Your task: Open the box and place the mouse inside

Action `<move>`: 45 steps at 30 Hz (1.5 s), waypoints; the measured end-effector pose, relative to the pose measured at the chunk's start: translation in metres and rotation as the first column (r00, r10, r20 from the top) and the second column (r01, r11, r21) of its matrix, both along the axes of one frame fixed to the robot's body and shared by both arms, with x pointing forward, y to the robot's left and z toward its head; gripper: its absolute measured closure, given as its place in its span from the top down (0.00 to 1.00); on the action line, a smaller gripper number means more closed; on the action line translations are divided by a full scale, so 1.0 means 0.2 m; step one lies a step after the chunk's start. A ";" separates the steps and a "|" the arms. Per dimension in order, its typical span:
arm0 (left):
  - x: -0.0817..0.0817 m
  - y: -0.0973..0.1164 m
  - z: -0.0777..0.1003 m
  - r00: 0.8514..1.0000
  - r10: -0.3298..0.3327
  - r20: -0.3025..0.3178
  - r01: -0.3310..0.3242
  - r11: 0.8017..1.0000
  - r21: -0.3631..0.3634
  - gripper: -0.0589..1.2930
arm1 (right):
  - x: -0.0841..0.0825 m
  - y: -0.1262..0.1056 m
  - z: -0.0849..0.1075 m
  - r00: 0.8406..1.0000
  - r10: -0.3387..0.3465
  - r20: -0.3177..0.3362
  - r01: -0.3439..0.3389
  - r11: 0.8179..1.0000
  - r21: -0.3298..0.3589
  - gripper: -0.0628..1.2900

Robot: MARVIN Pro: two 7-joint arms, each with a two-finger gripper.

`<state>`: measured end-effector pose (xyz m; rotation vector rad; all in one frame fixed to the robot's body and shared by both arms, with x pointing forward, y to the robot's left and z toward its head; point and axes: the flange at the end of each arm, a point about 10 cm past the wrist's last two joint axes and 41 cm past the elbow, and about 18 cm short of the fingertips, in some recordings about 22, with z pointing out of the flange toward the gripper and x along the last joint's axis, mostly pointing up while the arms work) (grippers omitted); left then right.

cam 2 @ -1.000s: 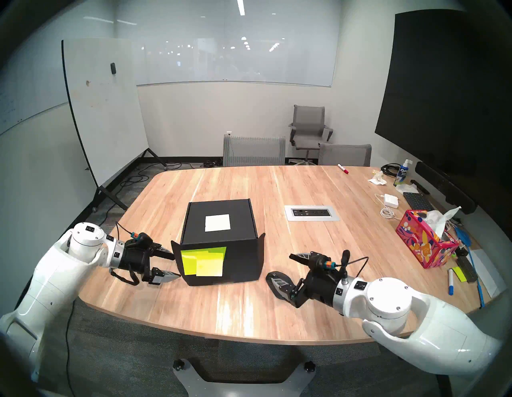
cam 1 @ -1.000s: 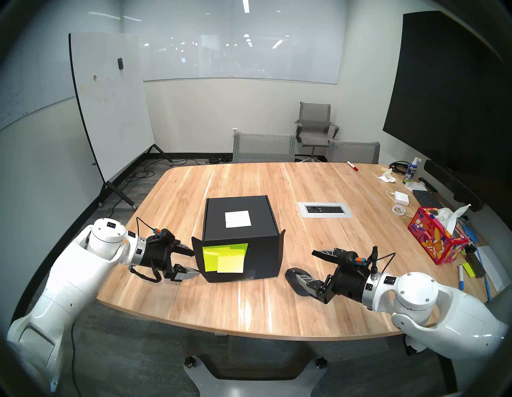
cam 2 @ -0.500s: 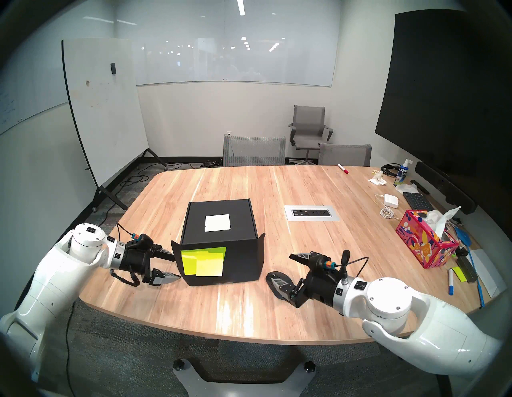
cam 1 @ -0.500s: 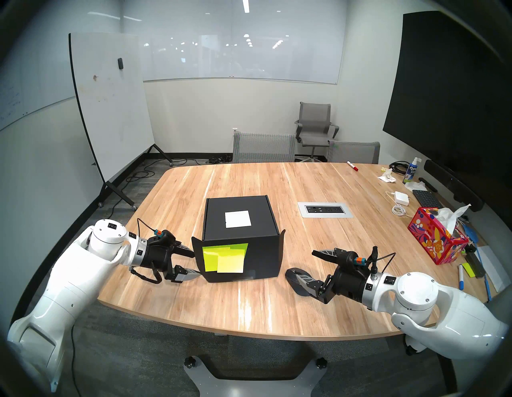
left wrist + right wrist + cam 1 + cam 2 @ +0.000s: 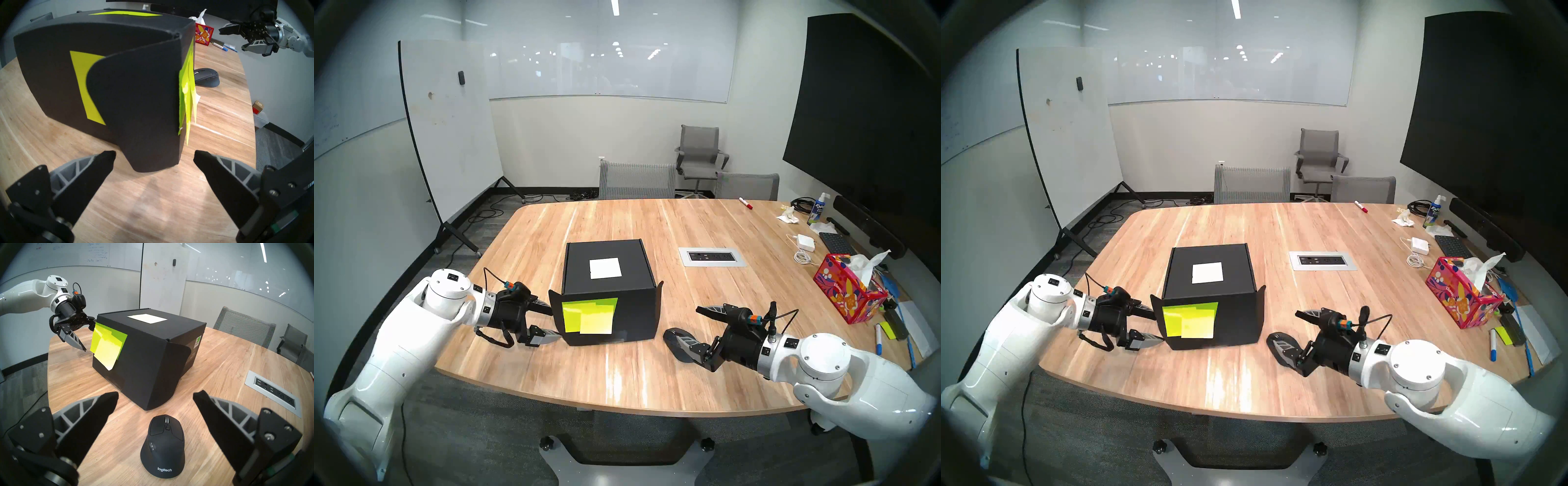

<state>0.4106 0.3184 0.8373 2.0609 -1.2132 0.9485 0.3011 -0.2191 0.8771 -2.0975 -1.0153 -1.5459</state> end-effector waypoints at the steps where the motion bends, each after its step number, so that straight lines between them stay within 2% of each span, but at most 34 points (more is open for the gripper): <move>1: 0.00 0.00 0.00 1.000 0.001 0.000 -0.001 1.000 0.000 0.98 | 0.00 0.00 0.00 1.000 0.000 0.000 0.000 1.000 0.000 0.93; 22: -0.02 -0.05 0.00 1.000 0.007 0.002 -0.007 1.000 0.004 0.98 | 0.00 0.00 0.00 1.000 0.000 0.000 0.000 1.000 0.000 0.93; 25: -0.02 -0.05 0.00 1.000 0.010 0.002 -0.010 1.000 0.005 0.94 | 0.00 0.00 0.00 1.000 0.000 0.000 0.000 1.000 0.000 0.93; 29: -0.02 -0.05 -0.01 1.000 0.010 0.004 -0.010 1.000 0.005 0.81 | 0.00 0.00 0.00 1.000 0.000 0.000 0.000 1.000 0.000 0.93; 31: -0.02 -0.05 0.00 1.000 0.007 0.008 -0.007 1.000 0.004 0.66 | 0.00 0.00 0.00 1.000 0.000 0.000 0.000 1.000 0.000 0.93; 32: -0.02 -0.05 0.00 1.000 0.002 0.008 -0.002 1.000 0.001 0.53 | 0.00 0.00 0.00 1.000 0.000 0.000 0.000 1.000 0.000 0.93; 33: -0.03 -0.05 0.00 1.000 0.000 0.008 0.000 1.000 0.000 0.50 | 0.00 0.00 0.00 1.000 0.000 0.000 0.000 1.000 0.000 0.93; 35: -0.03 -0.05 0.00 1.000 -0.006 0.006 0.006 1.000 -0.004 0.32 | 0.00 0.00 0.00 1.000 0.000 0.000 0.000 1.000 0.000 0.93; 36: -0.03 -0.05 0.00 1.000 -0.008 0.005 0.008 1.000 -0.004 0.27 | 0.00 0.00 0.00 1.000 0.000 0.000 0.000 1.000 0.000 0.93; 38: -0.03 -0.05 0.00 1.000 -0.011 0.001 0.011 1.000 -0.007 0.09 | 0.00 0.00 0.00 1.000 0.000 0.000 0.000 1.000 0.000 0.93; 40: -0.03 -0.05 0.00 1.000 -0.013 -0.001 0.013 1.000 -0.009 0.05 | 0.00 0.00 0.00 1.000 0.000 0.000 0.000 1.000 0.000 0.93; 45: -0.04 -0.04 0.00 1.000 -0.013 -0.021 0.013 1.000 -0.019 0.05 | 0.00 0.00 0.00 1.000 0.000 0.000 0.000 1.000 0.000 0.93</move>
